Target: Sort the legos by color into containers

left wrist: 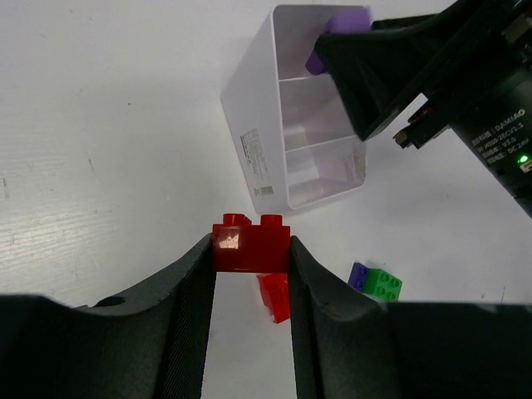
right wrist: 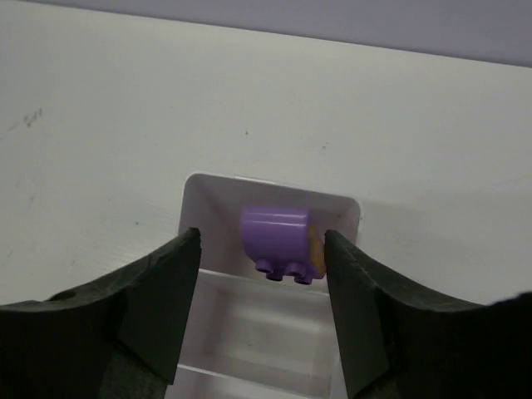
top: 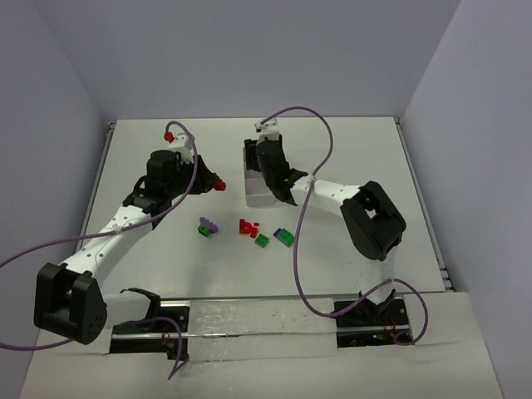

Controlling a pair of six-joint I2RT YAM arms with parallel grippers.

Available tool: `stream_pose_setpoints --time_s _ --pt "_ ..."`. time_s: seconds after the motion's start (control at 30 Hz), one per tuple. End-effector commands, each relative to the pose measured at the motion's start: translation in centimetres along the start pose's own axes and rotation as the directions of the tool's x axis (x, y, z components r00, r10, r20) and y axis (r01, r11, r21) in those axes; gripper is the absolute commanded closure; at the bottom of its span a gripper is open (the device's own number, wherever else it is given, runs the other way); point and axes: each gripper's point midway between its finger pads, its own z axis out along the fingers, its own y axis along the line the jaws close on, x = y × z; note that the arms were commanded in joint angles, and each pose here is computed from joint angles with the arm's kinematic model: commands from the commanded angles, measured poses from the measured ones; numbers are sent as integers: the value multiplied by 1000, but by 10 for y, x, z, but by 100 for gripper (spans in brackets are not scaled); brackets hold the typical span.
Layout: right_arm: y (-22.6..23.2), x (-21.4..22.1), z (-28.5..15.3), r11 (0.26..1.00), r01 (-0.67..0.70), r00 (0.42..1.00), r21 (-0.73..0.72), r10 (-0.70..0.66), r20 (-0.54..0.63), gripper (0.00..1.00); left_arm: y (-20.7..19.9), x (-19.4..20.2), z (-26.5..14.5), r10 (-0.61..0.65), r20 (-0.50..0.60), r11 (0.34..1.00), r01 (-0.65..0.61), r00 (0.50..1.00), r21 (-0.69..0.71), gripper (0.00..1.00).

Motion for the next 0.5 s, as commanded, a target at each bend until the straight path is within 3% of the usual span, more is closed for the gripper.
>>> stream_pose_setpoints --time_s 0.0,0.2,0.3,0.47 --pt "10 -26 -1 997 -82 996 -17 82 38 27 -11 -39 2 -18 109 1000 20 994 -15 94" --pt "18 -67 -22 987 -143 989 -71 146 38 13 -21 -47 9 -37 122 999 40 992 -24 92" --pt "15 -110 -42 979 -183 981 -95 188 52 9 -33 -50 18 -24 119 999 29 993 -38 94" --pt "-30 -136 -60 974 -219 974 -62 222 43 2 -55 -51 38 29 128 997 -21 991 -68 93"
